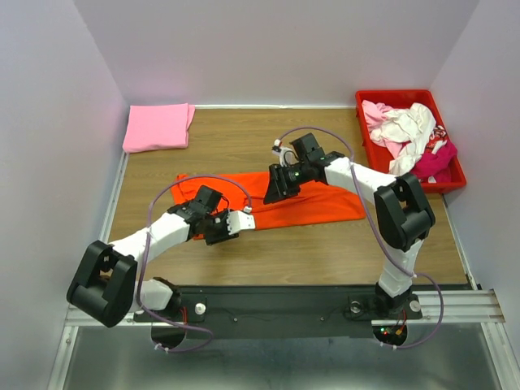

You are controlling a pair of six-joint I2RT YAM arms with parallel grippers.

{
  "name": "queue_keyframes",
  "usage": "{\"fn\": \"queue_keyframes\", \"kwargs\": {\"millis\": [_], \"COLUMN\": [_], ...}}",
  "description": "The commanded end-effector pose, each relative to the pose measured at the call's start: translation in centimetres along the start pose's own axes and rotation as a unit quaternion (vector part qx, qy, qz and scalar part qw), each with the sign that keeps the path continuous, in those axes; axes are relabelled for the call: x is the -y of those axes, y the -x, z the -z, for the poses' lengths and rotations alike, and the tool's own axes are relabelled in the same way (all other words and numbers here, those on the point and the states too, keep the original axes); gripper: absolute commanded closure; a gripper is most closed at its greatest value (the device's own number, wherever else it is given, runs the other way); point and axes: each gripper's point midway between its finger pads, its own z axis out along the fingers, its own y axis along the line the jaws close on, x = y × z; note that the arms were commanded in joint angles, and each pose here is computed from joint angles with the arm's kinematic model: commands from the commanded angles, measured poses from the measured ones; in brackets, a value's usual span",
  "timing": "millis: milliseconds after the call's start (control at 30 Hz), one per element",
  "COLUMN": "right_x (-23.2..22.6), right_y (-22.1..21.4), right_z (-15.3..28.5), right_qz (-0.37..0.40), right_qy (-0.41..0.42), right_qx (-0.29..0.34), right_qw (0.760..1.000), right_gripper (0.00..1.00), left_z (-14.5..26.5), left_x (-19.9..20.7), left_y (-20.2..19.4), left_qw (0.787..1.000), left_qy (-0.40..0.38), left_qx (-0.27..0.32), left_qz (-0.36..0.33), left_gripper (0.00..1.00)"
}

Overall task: Fold and stack the t-shirts
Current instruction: Fold the tshirt

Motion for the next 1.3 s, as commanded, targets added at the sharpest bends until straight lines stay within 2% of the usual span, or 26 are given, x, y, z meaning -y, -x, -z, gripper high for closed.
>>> {"fn": "queue_keyframes", "kwargs": {"millis": [0, 233, 367, 533, 600, 800, 1267], "right_x": [-1.7, -1.5, -1.4, -1.4, -1.4, -1.4, -1.5], "right_y": [0.7, 0.4, 0.1, 0.1, 0.0, -0.1, -0.3], "right_z": [0.4, 0.2, 0.1, 0.1, 0.1, 0.1, 0.2], "right_qz": [0.022, 0.017, 0.016, 0.015, 0.014, 0.014, 0.014], "right_qy": [0.02, 0.021, 0.02, 0.021, 0.023, 0.024, 0.027], "right_qx": [0.008, 0.003, 0.001, -0.001, -0.002, -0.004, -0.005], "right_qw": [1.0, 1.0, 1.0, 1.0, 1.0, 1.0, 1.0], "right_gripper": [0.49, 0.49, 0.49, 0.49, 0.49, 0.49, 0.49], "left_z": [-0.4, -1.5, -1.5, -0.9, -0.6, -0.5, 0.1], "left_x": [-1.8, -2.0, -2.0, -1.4, -0.9, 0.2, -0.7], "left_y": [0.2, -0.6, -0.7, -0.2, 0.0, 0.0, 0.9], "left_qw": [0.998, 0.998, 0.998, 0.999, 1.0, 1.0, 0.999], "left_qy": [0.058, 0.062, 0.06, 0.038, 0.023, -0.012, -0.036], "left_qx": [0.0, -0.016, -0.021, -0.014, -0.011, -0.014, -0.002], "left_qz": [0.0, 0.001, -0.002, -0.017, -0.018, -0.026, -0.017], "left_gripper": [0.54, 0.62, 0.78, 0.89, 0.88, 0.77, 0.74]}}
